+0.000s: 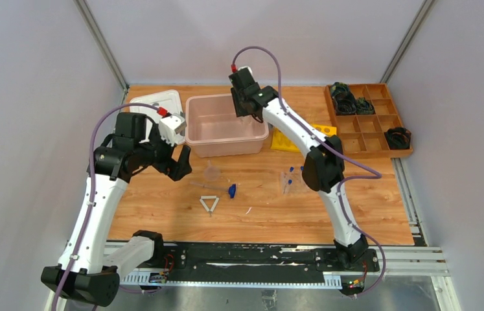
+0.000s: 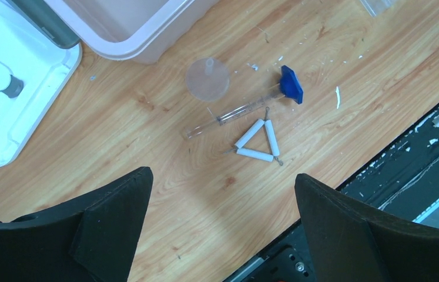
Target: Organize the chemistry lab equipment
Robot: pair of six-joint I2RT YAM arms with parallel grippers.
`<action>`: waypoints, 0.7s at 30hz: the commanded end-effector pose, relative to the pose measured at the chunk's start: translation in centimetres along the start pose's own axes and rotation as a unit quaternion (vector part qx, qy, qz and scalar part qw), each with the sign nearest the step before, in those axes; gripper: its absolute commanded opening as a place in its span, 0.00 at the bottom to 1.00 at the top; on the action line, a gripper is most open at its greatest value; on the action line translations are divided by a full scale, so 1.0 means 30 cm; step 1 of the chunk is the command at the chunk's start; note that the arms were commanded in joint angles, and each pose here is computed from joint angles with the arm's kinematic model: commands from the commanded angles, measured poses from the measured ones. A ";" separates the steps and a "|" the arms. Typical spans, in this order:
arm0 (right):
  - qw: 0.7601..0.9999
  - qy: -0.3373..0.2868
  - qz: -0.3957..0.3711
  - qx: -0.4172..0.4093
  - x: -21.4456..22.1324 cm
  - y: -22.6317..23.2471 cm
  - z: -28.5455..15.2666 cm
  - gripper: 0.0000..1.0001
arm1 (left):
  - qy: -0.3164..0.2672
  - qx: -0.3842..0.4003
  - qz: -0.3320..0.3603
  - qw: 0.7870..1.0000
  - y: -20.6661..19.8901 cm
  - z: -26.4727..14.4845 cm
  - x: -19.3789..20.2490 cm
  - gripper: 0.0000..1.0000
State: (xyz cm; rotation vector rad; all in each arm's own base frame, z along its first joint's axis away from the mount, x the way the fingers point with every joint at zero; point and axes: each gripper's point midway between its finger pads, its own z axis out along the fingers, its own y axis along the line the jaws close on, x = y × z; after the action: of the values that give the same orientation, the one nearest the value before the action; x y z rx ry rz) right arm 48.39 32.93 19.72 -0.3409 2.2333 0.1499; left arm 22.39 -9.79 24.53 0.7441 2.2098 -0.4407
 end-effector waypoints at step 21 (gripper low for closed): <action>1.000 -0.004 0.009 0.024 0.065 0.014 0.201 0.51 | 0.011 0.001 0.024 1.000 0.017 0.013 0.024 0.99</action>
State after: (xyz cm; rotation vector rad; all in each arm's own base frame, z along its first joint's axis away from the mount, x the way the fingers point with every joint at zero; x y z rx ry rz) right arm 50.93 33.77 11.46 -0.3422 2.2968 0.0708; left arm 22.53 -9.60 23.64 0.8041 2.2150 -0.4224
